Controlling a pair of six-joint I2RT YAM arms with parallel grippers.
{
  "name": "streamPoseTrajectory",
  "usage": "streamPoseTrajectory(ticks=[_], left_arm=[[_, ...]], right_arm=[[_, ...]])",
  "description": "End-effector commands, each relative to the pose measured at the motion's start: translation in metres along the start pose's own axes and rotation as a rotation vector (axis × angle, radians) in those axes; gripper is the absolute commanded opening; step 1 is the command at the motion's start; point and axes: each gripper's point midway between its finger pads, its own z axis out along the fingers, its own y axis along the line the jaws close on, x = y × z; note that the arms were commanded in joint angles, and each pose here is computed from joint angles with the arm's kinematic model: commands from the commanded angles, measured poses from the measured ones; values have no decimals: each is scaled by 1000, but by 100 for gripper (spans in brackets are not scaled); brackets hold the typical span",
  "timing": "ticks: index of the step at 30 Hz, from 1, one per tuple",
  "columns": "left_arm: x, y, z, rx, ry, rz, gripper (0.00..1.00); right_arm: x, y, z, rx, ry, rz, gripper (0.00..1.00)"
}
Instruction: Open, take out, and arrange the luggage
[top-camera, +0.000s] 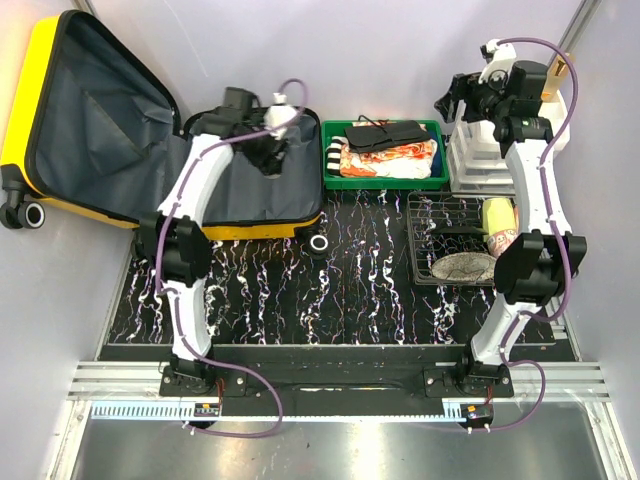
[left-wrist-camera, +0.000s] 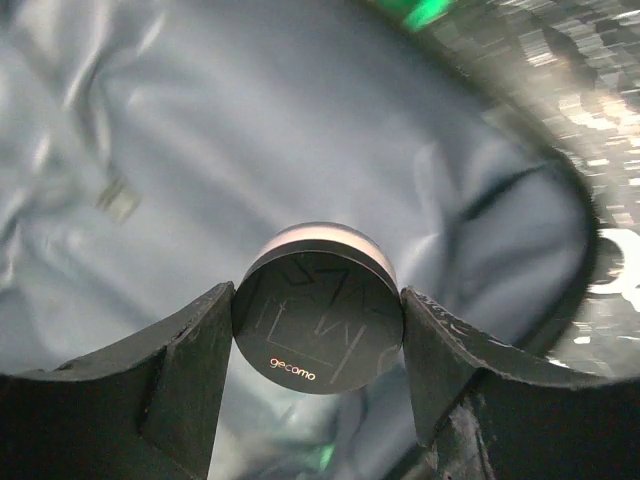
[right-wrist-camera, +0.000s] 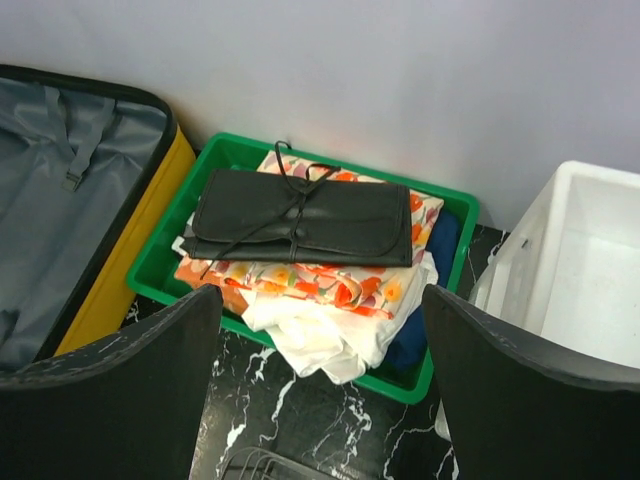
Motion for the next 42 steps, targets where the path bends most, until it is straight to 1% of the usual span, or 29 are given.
streamPoseTrajectory(ticks=[1,2,5,6,7,8,11,12,14,16,21,24,27,28,29,32,34,35,36,40,42], left_arm=[[-53,-88,-27,119,-76,232,27],[-61,-120,-25,169,-77,280,26],[-65,-169,-20,251,-67,354,26],[-61,-197,-14,299,-50,401,26],[-56,-209,-10,315,-32,422,26],[-47,-234,-2,355,-6,456,26],[-34,-260,15,383,24,500,26],[-25,-274,22,406,48,515,26],[-14,-288,39,409,87,537,26],[-4,-295,57,409,131,529,26],[9,-312,88,398,172,489,27],[22,-317,107,359,186,515,29],[36,-317,123,315,210,549,32],[39,-317,125,313,217,550,35],[41,-316,126,312,223,546,44],[44,-319,123,325,226,539,61],[39,-321,117,335,208,539,81],[37,-322,114,344,204,537,87],[35,-324,110,355,195,532,99],[7,-326,79,366,133,526,99],[-14,-324,61,371,78,517,99]], right_arm=[[-29,13,-27,12,-62,-76,90],[-25,11,-28,16,-50,-71,91],[-10,3,-36,24,-4,-23,91],[-3,-6,-41,43,17,8,91],[2,-11,-43,50,31,23,91],[6,-15,-46,59,41,39,91],[21,-39,-59,111,71,85,90],[29,-43,-62,121,85,103,90],[34,-54,-70,137,91,119,90],[42,-57,-75,145,105,123,90],[56,-58,-84,141,129,120,90],[60,-54,-87,128,134,111,90],[63,-52,-88,116,139,102,90],[63,-52,-88,116,139,100,90],[62,-52,-88,115,138,95,90],[63,-52,-88,112,139,96,90],[64,-50,-88,103,140,99,90],[66,-49,-88,98,143,102,90],[67,-48,-88,93,145,102,90],[71,-42,-88,64,151,98,90],[71,-35,-87,19,151,92,89]])
